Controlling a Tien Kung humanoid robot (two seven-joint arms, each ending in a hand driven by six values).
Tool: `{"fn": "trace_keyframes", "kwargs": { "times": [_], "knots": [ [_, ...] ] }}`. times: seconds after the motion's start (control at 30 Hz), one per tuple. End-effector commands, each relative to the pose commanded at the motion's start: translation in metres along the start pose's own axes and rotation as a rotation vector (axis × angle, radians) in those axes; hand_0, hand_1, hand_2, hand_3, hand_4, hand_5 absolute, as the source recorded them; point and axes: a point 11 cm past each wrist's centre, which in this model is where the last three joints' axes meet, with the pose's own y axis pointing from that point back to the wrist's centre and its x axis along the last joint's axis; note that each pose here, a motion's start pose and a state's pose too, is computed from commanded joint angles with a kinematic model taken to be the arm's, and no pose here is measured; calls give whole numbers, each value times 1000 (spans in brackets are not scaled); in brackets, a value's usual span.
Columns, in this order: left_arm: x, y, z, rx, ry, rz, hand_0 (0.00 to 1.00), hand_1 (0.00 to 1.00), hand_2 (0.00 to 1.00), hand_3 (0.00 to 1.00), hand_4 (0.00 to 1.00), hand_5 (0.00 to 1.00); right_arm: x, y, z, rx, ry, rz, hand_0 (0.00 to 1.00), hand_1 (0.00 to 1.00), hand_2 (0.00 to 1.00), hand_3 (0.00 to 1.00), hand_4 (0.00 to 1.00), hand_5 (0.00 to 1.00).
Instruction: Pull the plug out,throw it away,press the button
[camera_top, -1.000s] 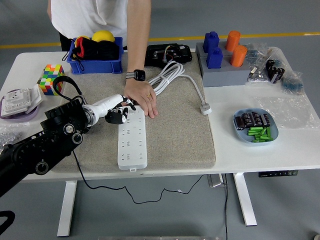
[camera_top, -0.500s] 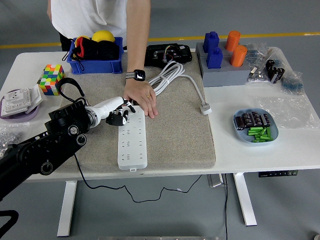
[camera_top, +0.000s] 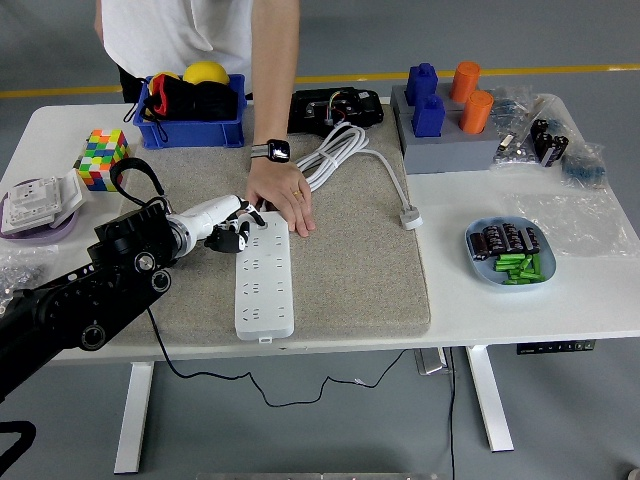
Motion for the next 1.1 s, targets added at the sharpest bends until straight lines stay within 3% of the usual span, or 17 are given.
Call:
{"fn": "trace_keyframes", "kwargs": {
  "times": [0.27, 0.5, 0.53, 0.7, 0.73, 0.9, 0.93, 1.1],
  "knots": [
    [7, 3, 7, -32, 17, 22, 12, 22, 112, 689, 76, 2, -1, 0, 1, 0, -2, -2, 728, 678, 659, 642, 742, 582],
    [26, 14, 16, -77, -40, 112, 13, 22, 114, 687, 72, 2, -3, 0, 1, -2, -4, -4, 728, 678, 659, 642, 742, 583],
    [28, 15, 16, -82, -38, 119, 61, 75, 206, 687, 86, 2, -3, 0, 1, -1, -4, -5, 728, 679, 659, 642, 742, 584],
    [39, 25, 7, -124, 54, 174, 61, 75, 206, 687, 86, 2, -4, 0, 2, -2, -6, -5, 728, 679, 659, 642, 742, 584],
    [42, 27, 4, -139, 79, 193, 389, 532, 556, 794, 652, 2, -3, 0, 2, -2, -7, -5, 728, 678, 659, 642, 741, 582],
    [57, 40, -10, -202, 207, 322, 389, 532, 556, 794, 652, 2, -3, 0, 1, 0, -8, -5, 728, 678, 659, 642, 741, 582],
    [59, 43, -16, -201, 228, 350, 827, 840, 786, 858, 744, 243, -4, 0, 1, 1, -8, -5, 728, 678, 659, 642, 741, 582],
    [64, 53, -42, -167, 309, 432, 827, 840, 786, 858, 744, 243, -6, 0, 0, 2, -9, -10, 728, 678, 659, 642, 741, 582]
  ]
}}
